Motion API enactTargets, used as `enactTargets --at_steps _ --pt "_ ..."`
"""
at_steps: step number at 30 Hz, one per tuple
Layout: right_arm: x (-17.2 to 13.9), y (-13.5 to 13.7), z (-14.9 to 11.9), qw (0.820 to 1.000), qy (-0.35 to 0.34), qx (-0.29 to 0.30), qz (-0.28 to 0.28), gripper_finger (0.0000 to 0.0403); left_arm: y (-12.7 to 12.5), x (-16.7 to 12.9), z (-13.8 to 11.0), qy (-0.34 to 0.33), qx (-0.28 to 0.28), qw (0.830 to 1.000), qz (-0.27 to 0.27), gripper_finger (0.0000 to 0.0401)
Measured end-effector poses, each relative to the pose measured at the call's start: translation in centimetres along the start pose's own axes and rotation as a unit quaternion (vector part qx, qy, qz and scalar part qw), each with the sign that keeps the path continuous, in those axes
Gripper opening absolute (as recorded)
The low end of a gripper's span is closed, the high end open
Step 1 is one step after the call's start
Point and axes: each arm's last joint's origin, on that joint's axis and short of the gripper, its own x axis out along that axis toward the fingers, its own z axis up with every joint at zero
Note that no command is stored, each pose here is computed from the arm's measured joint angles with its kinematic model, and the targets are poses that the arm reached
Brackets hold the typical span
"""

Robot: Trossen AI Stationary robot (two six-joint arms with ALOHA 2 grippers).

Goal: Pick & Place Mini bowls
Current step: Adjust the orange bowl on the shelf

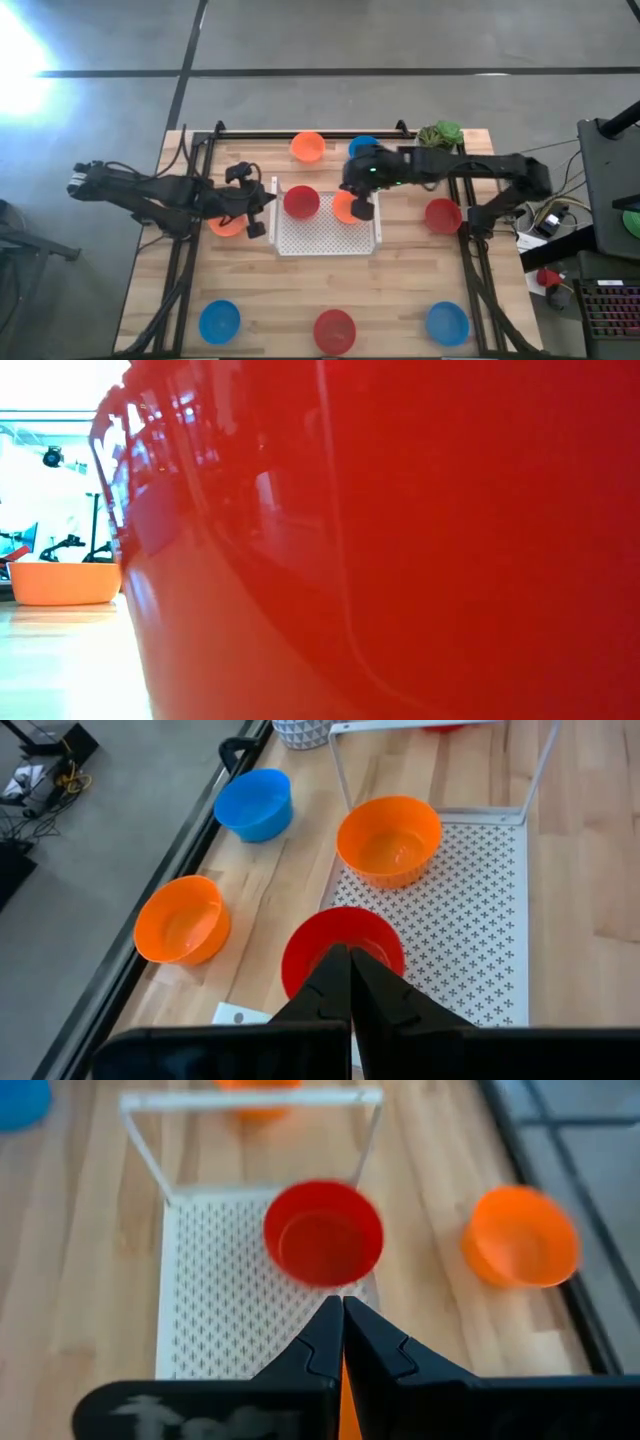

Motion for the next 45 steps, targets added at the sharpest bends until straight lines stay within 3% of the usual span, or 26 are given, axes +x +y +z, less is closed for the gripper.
enactTargets --at_steps 4,17,34,45 --pt "2.5 0.2 0.4 0.998 0.06 -0.01 0.032 0.0008 0.0 0.1 -0.1 0.0 0.0 1.0 0.0 0.0" --pt "9.7 -0.5 -1.9 0.985 0.172 -0.001 0.033 0.0008 -0.1 0.2 -0.2 0.002 0.001 1.0 -0.001 0.0" --pt "15.0 -2.3 -5.0 0.966 0.255 0.023 0.022 0.0008 -0.3 0.7 -0.9 0.01 0.003 1.0 -0.001 0.0" --pt "15.3 -4.1 -5.0 0.969 0.243 0.04 0.004 0.0008 -0.5 1.0 -1.4 0.016 -0.004 1.0 -0.001 0.0"
